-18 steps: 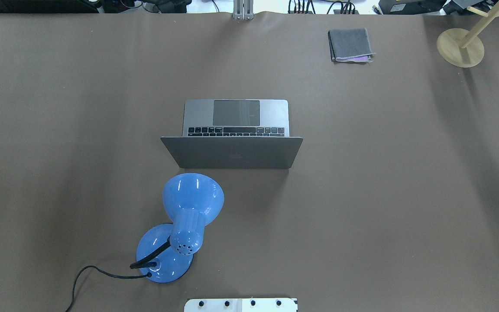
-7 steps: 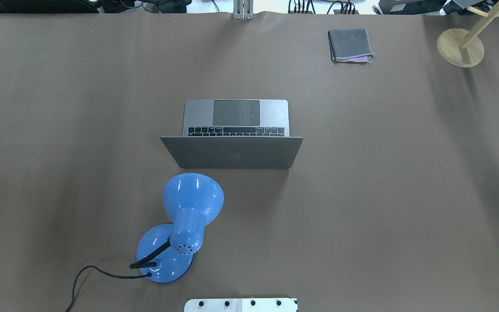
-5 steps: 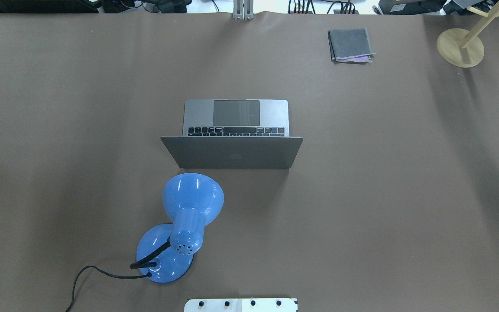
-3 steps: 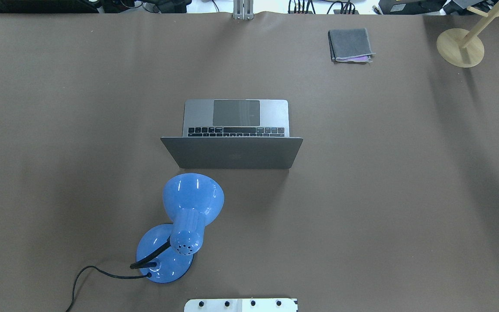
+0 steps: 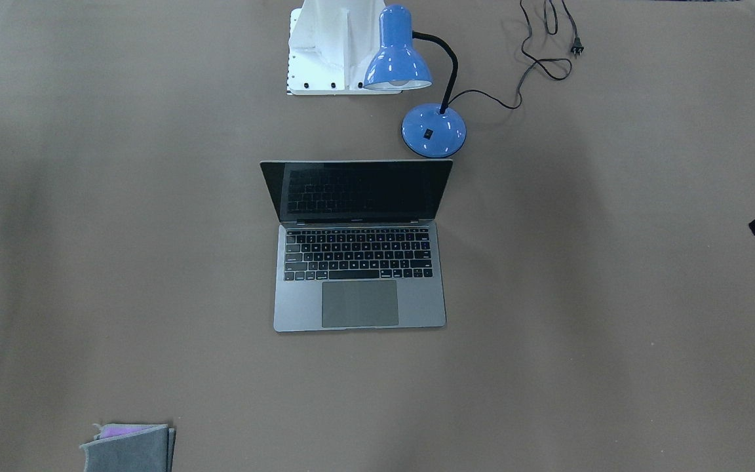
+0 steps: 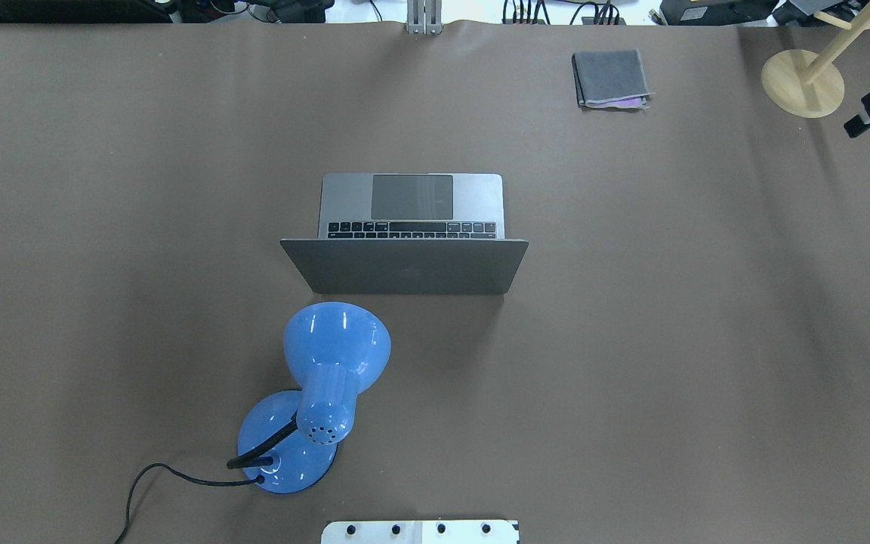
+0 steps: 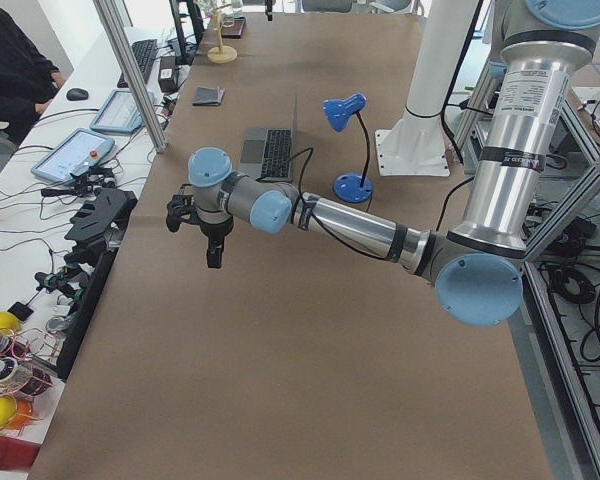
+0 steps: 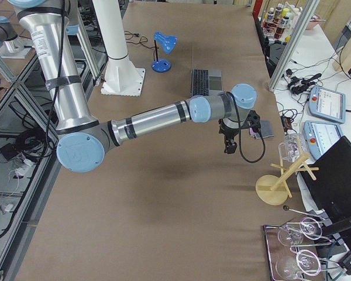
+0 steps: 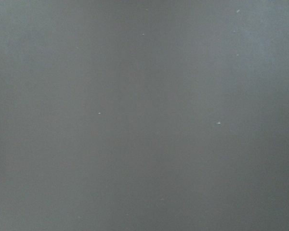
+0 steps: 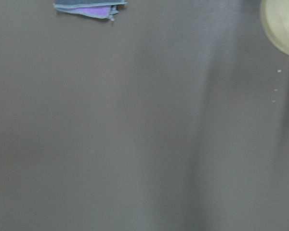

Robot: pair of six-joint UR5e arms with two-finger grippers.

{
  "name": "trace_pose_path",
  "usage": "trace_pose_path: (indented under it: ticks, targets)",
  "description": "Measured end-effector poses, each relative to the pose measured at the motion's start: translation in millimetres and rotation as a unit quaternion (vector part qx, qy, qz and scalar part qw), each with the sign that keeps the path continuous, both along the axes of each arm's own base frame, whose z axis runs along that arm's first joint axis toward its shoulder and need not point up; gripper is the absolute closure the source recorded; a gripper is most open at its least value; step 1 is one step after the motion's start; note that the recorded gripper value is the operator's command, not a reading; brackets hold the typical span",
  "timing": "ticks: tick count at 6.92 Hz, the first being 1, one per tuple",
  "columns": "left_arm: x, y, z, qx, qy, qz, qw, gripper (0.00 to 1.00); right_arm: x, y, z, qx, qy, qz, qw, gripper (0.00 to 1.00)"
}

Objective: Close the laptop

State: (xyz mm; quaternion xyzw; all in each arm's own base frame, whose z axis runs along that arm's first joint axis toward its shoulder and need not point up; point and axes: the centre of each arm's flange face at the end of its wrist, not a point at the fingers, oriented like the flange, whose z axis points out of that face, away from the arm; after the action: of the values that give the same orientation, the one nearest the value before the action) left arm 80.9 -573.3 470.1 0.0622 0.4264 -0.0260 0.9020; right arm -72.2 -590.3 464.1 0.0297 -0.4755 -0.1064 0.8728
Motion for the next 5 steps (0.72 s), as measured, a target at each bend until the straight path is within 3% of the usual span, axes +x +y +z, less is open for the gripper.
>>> trace_pose_path:
  ticks: [2,5]
  targets:
    - [68.5,23.2,-43.5,-0.014,0.038,0.032,0.9987,0.01,-42.3,21.5,-25.3,-0.028,-0.031,-0.017,0.9990,0.00]
    - [172.9,70.3,-104.8,-0.060,0.106,0.035,0.9919,0.01,-112.9,88.8,-83.5,-0.079,-0.028,-0.024,0.9962,0.00]
